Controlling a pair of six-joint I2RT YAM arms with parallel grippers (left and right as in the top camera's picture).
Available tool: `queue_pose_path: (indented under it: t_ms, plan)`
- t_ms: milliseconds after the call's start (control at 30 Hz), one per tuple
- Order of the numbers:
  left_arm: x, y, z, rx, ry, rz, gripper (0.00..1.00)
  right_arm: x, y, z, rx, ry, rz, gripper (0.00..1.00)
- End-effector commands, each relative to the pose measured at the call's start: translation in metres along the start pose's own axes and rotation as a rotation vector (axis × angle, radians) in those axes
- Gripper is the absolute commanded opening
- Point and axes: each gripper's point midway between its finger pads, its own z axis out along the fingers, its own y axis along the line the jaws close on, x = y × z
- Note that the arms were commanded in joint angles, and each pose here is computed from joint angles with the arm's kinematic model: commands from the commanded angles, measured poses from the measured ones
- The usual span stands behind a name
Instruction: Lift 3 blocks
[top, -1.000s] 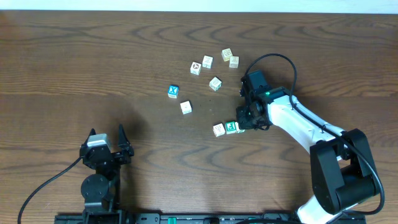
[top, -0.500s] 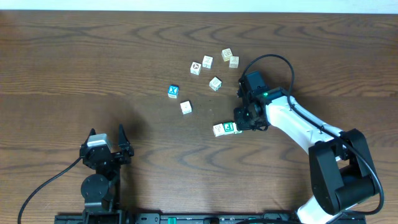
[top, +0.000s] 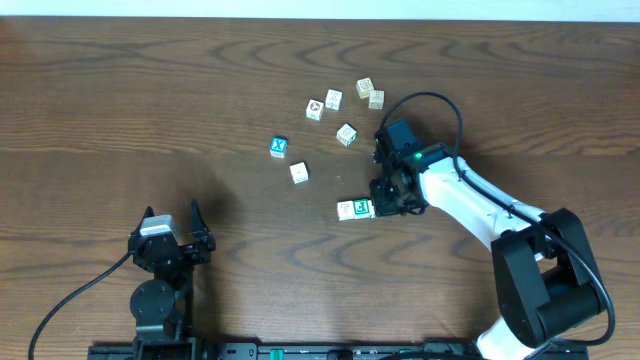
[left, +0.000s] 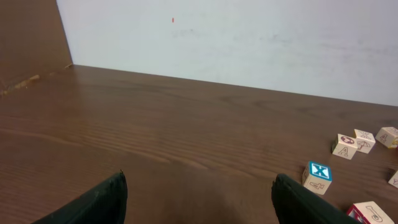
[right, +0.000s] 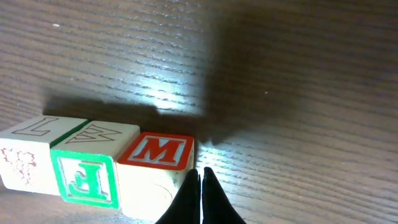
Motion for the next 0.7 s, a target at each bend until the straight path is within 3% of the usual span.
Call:
queue_pose_path:
  t_ms: [0,267,433,667]
  plan:
    - [0.019,0.004,0.001,-0.018,0.059,0.006,0.75,0.001,0.009,0.002,-0.006,0.006,-0.019,0.02]
    - [0.019,0.004,0.001,-0.018,0.059,0.006,0.75,0.005,0.007,0.002,0.008,0.021,0.019,0.01]
    - [0.019,0.004,0.001,-0.018,0.059,0.006,0.75,0.007,-0.022,-0.001,0.165,0.008,0.093,0.02]
    - [0.019,0.004,0.001,-0.018,0.059,0.006,0.75,0.028,-0.02,-0.002,0.166,0.094,0.086,0.01]
